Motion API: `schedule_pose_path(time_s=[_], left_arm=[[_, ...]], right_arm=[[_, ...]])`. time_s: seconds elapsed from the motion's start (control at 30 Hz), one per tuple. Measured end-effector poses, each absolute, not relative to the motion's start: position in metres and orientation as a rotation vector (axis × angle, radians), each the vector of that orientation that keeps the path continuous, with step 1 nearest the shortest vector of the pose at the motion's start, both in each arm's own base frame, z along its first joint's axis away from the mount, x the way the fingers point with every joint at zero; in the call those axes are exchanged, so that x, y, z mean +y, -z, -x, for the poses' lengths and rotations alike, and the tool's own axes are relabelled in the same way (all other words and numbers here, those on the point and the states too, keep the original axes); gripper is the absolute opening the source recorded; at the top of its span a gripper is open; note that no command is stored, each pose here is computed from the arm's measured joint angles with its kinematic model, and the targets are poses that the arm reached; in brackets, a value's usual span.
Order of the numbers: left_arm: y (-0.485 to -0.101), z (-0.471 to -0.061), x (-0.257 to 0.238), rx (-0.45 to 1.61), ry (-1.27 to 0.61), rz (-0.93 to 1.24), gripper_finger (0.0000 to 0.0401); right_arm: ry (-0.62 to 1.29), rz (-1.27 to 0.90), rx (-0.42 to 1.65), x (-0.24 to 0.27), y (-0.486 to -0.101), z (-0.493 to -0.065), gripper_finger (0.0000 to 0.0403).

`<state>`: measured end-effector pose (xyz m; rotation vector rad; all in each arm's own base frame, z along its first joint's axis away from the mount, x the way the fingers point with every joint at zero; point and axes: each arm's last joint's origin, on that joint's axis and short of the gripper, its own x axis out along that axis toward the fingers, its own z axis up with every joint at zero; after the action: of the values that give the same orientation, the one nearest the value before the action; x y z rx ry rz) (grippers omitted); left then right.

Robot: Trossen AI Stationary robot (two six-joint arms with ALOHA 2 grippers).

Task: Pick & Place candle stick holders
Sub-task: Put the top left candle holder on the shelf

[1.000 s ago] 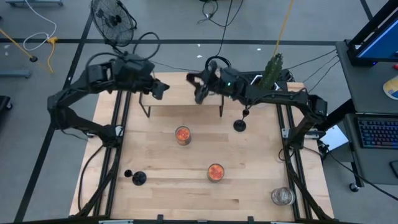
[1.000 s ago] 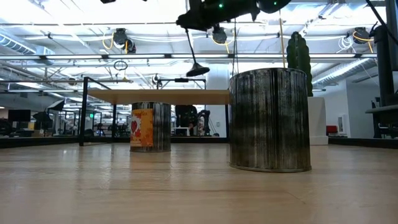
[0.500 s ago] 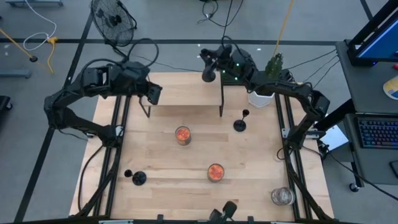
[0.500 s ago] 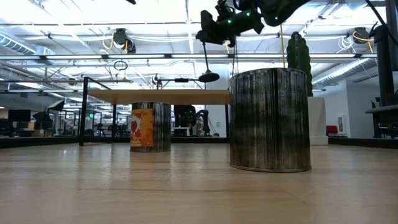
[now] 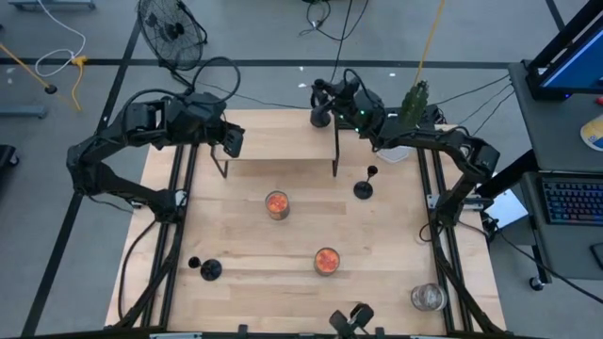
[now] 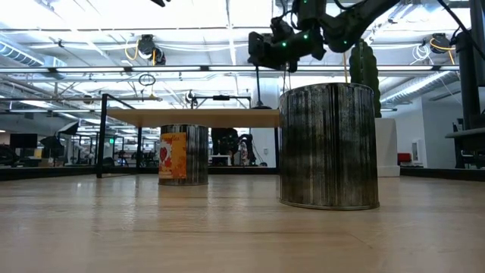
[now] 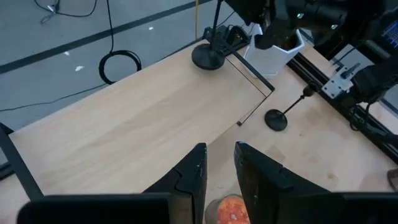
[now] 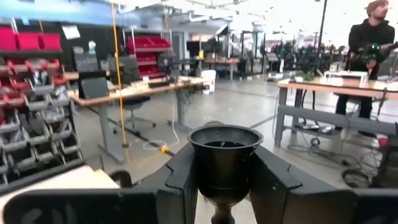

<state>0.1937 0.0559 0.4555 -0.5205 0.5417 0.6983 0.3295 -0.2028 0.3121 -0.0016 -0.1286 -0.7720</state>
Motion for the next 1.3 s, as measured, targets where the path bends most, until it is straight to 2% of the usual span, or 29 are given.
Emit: schedule_pose_path(time_s=[0.4,0.63,0.93,1.3], left_arm=[[-0.456,-0.194,0.056,0.541,-0.699,0.523,0.0088],[-0.456,-0.194,0.056,0.541,-0.698,0.525,0.0088],[-0.456,-0.194,0.056,0.541,-0.697,0.525,0.0088],[-0.456,-0.194,0.056,0.542,-0.694,0.526,0.0088]], right_arm=[[0.833,0.001,-0.118,-0.206,-0.296,-0.322,0.0096],[0.838,-0.024,-0.122,-0.208,-0.293,-0.319,0.0116],[0.811,-0.022,-0.121,-0.207,-0.293,-0.320,0.0116],[0.815,-0.001,-0.112,-0.208,-0.293,-0.320,0.0172]])
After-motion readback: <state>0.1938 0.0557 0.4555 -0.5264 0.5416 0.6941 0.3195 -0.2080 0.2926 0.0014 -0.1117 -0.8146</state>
